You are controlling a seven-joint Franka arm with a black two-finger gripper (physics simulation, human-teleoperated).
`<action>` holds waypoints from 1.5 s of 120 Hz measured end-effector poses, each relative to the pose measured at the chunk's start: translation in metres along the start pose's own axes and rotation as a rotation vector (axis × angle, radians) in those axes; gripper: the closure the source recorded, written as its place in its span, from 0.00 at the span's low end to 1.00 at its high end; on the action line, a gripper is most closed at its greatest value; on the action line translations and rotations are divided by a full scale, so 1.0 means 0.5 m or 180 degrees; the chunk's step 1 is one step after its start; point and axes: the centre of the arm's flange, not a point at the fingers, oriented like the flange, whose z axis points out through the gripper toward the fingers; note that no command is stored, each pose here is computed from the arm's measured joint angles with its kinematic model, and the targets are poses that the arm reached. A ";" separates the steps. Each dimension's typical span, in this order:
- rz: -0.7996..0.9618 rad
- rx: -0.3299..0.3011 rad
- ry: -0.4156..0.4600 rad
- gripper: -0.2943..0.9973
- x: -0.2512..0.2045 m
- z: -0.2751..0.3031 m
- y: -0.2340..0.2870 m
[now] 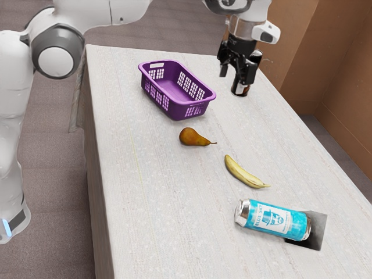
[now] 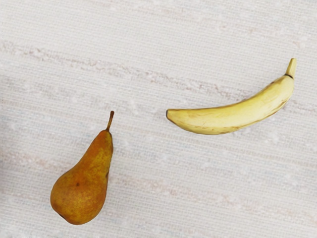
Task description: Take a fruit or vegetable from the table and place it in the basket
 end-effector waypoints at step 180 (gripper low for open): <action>0.3566 -0.0563 -0.0113 0.23 0.065 0.390 0.119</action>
